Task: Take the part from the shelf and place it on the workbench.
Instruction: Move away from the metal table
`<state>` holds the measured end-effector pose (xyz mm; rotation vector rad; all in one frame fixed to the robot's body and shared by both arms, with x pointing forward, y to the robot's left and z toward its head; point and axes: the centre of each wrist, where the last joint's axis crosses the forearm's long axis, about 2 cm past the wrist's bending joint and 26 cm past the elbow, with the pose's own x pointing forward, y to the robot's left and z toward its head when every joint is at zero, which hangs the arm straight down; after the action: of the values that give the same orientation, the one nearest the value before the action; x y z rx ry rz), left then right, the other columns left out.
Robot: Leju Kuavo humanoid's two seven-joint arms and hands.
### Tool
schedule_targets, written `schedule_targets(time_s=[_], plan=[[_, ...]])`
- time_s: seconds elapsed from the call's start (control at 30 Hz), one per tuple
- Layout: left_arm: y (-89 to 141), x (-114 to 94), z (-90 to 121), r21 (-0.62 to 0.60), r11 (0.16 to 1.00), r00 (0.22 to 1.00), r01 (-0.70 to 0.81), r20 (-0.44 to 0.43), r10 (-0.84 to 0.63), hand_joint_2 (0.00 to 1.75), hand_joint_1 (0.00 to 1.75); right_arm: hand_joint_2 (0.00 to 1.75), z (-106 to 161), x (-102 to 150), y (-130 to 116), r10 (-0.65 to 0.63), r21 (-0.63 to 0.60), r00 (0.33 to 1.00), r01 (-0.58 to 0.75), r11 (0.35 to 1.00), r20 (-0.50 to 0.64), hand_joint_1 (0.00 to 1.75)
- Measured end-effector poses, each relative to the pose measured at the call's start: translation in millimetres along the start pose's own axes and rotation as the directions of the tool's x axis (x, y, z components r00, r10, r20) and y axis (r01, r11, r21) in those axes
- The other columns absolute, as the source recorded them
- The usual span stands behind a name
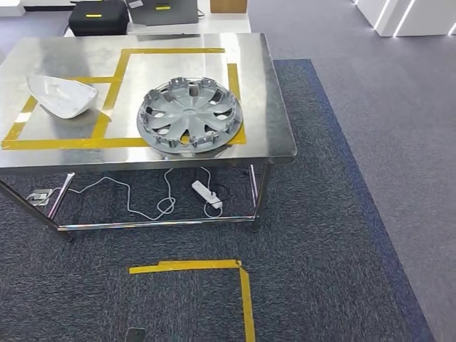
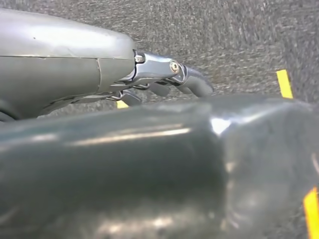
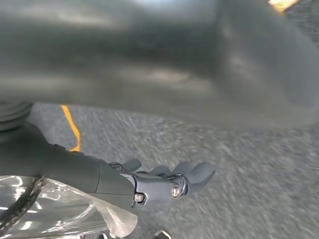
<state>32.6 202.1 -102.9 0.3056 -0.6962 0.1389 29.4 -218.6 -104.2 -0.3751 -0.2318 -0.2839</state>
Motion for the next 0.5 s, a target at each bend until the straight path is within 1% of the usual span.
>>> schedule_targets(time_s=[0.23, 0.5], plan=[[-0.4, 1.6, -1.0, 0.002, 1.000, 1.000, 0.002, 0.001, -0.002, 0.00, 0.00, 0.00, -0.5, 5.7, 3.0, 0.018, 0.042, 0.999, -0.020, 0.999, 0.047, 0.00], [2.1, -0.7, -0.6, 0.008, 1.000, 1.000, 0.005, -0.004, -0.005, 0.00, 0.00, 0.00, 1.0, 2.0, 4.5, 0.018, 0.053, 0.999, -0.021, 0.998, 0.047, 0.00]])
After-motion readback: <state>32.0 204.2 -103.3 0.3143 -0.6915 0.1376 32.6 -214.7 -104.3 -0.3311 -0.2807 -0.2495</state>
